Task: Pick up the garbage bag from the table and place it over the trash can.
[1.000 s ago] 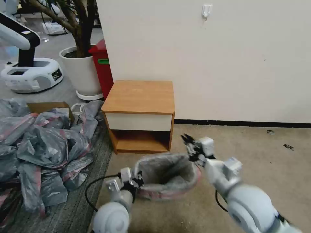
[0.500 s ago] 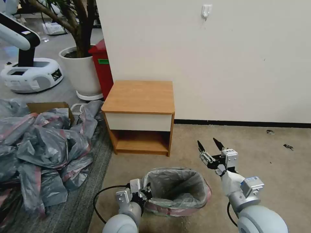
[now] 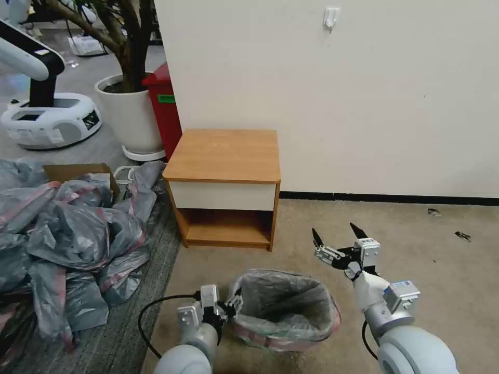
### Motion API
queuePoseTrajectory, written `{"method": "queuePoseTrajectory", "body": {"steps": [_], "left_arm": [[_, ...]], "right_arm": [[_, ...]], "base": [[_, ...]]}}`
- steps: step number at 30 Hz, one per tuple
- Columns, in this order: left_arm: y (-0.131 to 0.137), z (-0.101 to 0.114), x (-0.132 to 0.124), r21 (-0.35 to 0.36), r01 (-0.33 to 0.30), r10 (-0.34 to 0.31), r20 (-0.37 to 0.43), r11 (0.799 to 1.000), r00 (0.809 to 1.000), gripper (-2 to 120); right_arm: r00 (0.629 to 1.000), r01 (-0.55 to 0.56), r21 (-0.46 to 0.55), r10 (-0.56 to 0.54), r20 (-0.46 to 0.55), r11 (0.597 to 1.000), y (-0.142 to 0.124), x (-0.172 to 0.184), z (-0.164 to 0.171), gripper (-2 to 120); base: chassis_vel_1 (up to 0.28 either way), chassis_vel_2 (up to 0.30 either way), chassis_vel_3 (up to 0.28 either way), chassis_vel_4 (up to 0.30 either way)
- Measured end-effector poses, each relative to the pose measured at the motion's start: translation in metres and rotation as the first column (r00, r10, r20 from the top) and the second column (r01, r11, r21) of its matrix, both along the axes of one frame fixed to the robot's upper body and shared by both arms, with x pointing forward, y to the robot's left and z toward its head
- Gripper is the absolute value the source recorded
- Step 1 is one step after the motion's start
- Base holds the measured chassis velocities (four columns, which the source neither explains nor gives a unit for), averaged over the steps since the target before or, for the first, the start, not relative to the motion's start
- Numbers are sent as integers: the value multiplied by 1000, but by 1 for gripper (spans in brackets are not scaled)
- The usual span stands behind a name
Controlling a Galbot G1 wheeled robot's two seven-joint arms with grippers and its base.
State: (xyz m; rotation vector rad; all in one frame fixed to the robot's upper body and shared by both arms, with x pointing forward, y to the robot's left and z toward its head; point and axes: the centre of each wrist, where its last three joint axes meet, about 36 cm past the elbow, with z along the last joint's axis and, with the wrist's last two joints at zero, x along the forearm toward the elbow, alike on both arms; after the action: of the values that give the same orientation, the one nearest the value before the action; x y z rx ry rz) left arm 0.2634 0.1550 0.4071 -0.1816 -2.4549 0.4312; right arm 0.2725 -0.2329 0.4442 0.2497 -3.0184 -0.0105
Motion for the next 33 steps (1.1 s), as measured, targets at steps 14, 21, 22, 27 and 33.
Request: {"method": "queuePoseTrajectory", "body": {"steps": [14,21,22,27,33], "left_arm": [[44,19,-6,202,27,-108,405,979,908,100],[110,45,-14,425,-37,-239,575,904,783,100],[116,47,-16,438,-46,-240,574,898,783,100],[127,48,-23,442,-72,-205,546,894,812,100],[127,47,-24,438,-73,-194,535,896,822,100]], "right_arm": [[998,32,42,-34,48,999,-8,-12,-6,100],[986,150,89,-155,64,985,-19,-35,-19,100],[983,166,89,-172,64,982,-21,-36,-19,100],[962,256,64,-261,81,964,-37,-40,-27,100],[960,263,55,-267,82,963,-40,-40,-29,100]], "base": [[0,0,0,0],[0,0,0,0],[0,0,0,0],[0,0,0,0],[0,0,0,0]]}}
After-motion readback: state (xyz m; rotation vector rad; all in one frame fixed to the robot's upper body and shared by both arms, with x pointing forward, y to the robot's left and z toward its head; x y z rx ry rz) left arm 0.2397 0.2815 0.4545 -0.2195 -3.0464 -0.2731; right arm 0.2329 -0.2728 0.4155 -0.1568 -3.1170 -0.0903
